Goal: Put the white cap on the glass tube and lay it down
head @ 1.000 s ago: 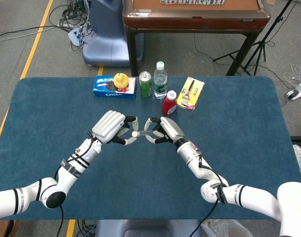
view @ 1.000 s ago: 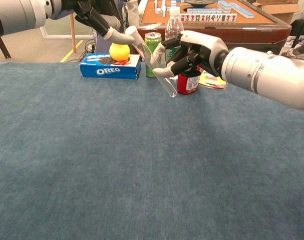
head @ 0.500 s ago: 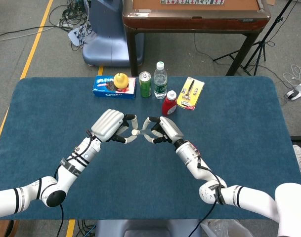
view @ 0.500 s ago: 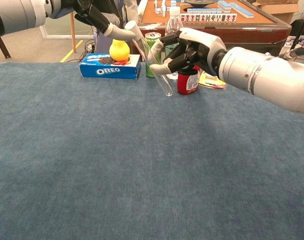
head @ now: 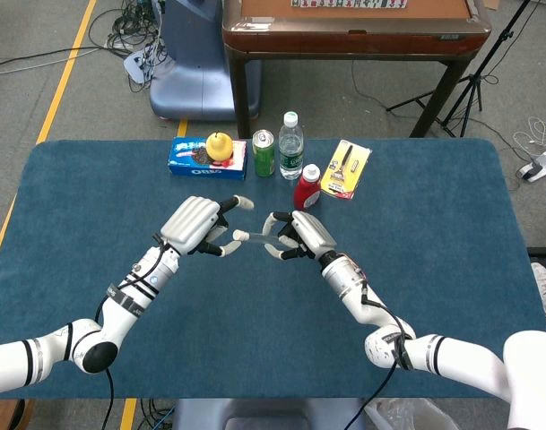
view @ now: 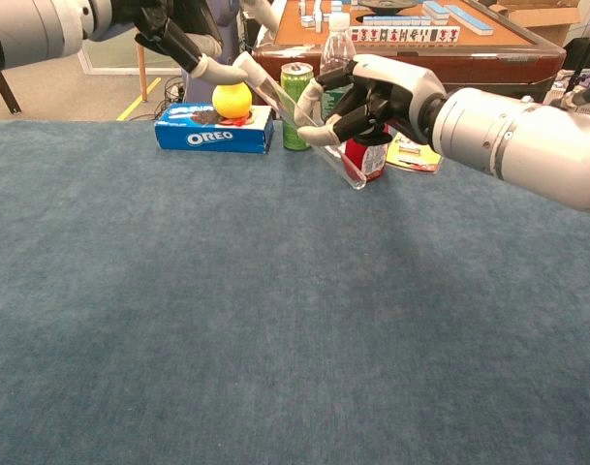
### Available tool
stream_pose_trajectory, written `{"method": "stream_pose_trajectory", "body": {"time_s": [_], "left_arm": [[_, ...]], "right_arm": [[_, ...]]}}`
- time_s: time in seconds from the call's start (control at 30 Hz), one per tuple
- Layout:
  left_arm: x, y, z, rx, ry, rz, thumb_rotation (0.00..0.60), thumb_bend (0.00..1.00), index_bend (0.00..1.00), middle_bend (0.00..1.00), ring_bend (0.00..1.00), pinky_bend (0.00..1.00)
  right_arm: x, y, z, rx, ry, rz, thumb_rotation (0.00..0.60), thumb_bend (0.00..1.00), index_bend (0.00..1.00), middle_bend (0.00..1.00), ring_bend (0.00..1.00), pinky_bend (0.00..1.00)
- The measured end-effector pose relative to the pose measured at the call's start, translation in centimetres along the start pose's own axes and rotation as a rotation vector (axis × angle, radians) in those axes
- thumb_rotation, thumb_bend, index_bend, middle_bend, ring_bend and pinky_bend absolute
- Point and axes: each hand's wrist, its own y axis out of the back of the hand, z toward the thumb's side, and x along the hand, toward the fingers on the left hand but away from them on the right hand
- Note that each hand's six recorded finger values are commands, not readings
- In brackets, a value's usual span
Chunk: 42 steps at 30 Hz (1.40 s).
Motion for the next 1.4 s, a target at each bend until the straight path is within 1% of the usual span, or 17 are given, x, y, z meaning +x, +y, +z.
{"method": "stream_pose_trajectory", "body": {"time_s": [0.07,0.13,0.3,0.47,0.57,0.7,0.93,0.97,1.0,1.03,1.07,1.1,1.17,1.3,1.33,1.37,1.4], "left_arm": [[-0.2,0.2,-0.3,0.01,0.009,0.003,0.6,0.25,0.02,0.91,0.97,1.0],[-0.4,0.4,-0.6,0.017,0.018,0.006,0.6,0.25,0.0,0.89,0.94,1.0],[-1.4,1.3,-2.1,0.052,0.052,0.025,0.6,0.25,0.0,0.84,0.87,1.0],[-2.9,1.9,-4.1,0.087,0.099,0.06,0.6,0.25,0.0,0.79,0.79,1.0],[-3.6,2.2,-5.2,0.119,0.123,0.076,0.6,0.25,0.0,0.76,0.74,1.0],[-4.4,2.4,-6.1,0.135,0.146,0.096,0.6,0.25,0.0,0.72,0.69,1.0],[-5.6,2.5,-7.0,0.137,0.162,0.123,0.6,0.25,0.0,0.7,0.66,1.0],[-5.7,2.6,-7.1,0.139,0.164,0.126,0.6,0.25,0.0,0.7,0.66,1.0],[-5.9,2.8,-7.2,0.141,0.165,0.131,0.6,0.25,0.0,0.69,0.66,1.0],[-6.1,2.8,-7.2,0.142,0.165,0.132,0.6,0.25,0.0,0.69,0.66,1.0],[-6.2,2.9,-7.2,0.143,0.166,0.133,0.6,0.25,0.0,0.69,0.65,1.0],[-6.3,2.9,-7.3,0.143,0.167,0.134,0.6,0.25,0.0,0.68,0.65,1.0],[-6.5,3.0,-7.3,0.143,0.169,0.136,0.6,0.25,0.0,0.68,0.65,1.0],[-6.6,2.8,-7.5,0.14,0.172,0.132,0.6,0.25,0.0,0.68,0.65,1.0],[-6.6,2.8,-7.5,0.138,0.172,0.129,0.6,0.25,0.0,0.68,0.65,1.0],[-6.6,2.7,-7.5,0.132,0.173,0.123,0.6,0.25,0.0,0.68,0.64,1.0],[-6.6,2.6,-7.5,0.126,0.173,0.12,0.6,0.25,0.0,0.68,0.64,1.0]], "right_arm": [[0.2,0.4,-0.1,0.027,-0.009,0.005,0.6,0.53,0.91,1.0,1.0,1.0],[0.4,0.9,-0.3,0.068,-0.021,0.013,0.6,0.53,0.92,1.0,1.0,1.0],[1.0,1.9,-1.0,0.179,-0.067,0.044,0.6,0.53,0.92,1.0,1.0,1.0],[1.3,1.6,-1.9,0.256,-0.119,0.084,0.6,0.53,0.92,1.0,1.0,1.0],[1.2,1.0,-2.5,0.292,-0.148,0.107,0.6,0.53,0.92,1.0,1.0,1.0],[0.4,-0.9,-3.4,0.302,-0.175,0.129,0.6,0.53,0.92,1.0,1.0,1.0],[-1.1,-4.7,-4.7,0.337,-0.2,0.15,0.6,0.53,0.92,1.0,1.0,1.0],[-1.3,-5.1,-4.9,0.34,-0.204,0.152,0.6,0.53,0.91,1.0,1.0,1.0],[-1.5,-5.6,-5.0,0.345,-0.208,0.153,0.6,0.53,0.88,1.0,1.0,1.0],[-1.6,-6.0,-5.1,0.351,-0.209,0.154,0.6,0.51,0.84,1.0,1.0,1.0],[-1.7,-6.3,-5.2,0.359,-0.209,0.155,0.6,0.47,0.76,1.0,1.0,1.0],[-1.8,-6.7,-5.2,0.366,-0.208,0.158,0.6,0.45,0.73,1.0,1.0,1.0],[-2.0,-7.1,-5.1,0.37,-0.208,0.162,0.6,0.37,0.61,1.0,1.0,1.0],[-2.0,-7.5,-5.1,0.38,-0.212,0.173,0.6,0.26,0.47,1.0,1.0,1.0],[-2.0,-7.5,-5.1,0.384,-0.214,0.175,0.6,0.2,0.41,1.0,1.0,1.0],[-2.0,-7.6,-5.2,0.388,-0.217,0.178,0.6,0.12,0.34,1.0,1.0,1.0],[-2.0,-7.6,-5.2,0.393,-0.221,0.181,0.6,0.08,0.3,1.0,1.0,1.0]]}}
